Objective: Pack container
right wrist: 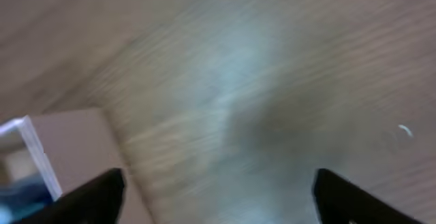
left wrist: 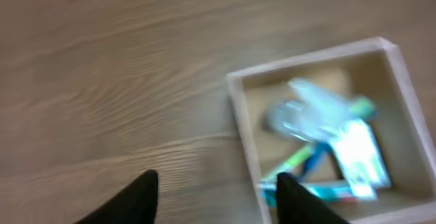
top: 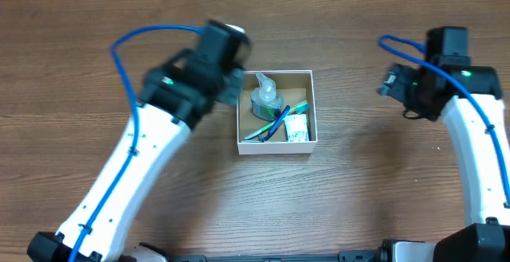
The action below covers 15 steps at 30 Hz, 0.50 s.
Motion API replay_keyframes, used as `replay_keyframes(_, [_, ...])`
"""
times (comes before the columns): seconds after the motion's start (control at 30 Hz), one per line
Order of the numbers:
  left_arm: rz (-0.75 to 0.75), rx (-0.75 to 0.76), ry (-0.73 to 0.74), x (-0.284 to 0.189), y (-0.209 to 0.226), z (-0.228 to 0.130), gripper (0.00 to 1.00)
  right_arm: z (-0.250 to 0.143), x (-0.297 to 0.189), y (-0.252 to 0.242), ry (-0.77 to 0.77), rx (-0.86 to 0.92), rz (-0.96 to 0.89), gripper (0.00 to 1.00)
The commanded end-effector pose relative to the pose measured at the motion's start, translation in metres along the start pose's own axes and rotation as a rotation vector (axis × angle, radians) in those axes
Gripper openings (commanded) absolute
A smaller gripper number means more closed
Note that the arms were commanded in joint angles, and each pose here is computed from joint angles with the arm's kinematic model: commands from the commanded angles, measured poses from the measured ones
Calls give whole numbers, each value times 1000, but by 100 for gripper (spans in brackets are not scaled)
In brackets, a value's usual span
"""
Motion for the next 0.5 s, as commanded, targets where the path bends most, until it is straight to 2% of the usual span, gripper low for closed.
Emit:
replay_keyframes(0.0, [43,-214,20,12,51,-1,74,-10,-3,32,-47,-166,94,100])
replay_keyframes(0.03, [64,-259,31,16,65,-3,100,-12,-4,40,-64,-186,117,100])
replay_keyframes(0.2, [141,-397,70,25,112,-16,100,-3,-8,58,-167,-200,199,100])
replay_keyframes(0.3, [172,-417,47,25,127,-17,100,-2,-8,59,-177,-218,206,100])
replay_keyframes(0.47, [148,-420,92,18,130,-27,100,-11,-22,48,-148,-211,174,100])
Point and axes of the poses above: each gripper's point midway between its finger pads, its own x axis out along the fingers, its own y axis along the line the jaws close on, z = x × y, the point moved 10 cm from there along -x, back along the fingers, and after that the axes turned 13 degrees about x, right-handed, at the moved point
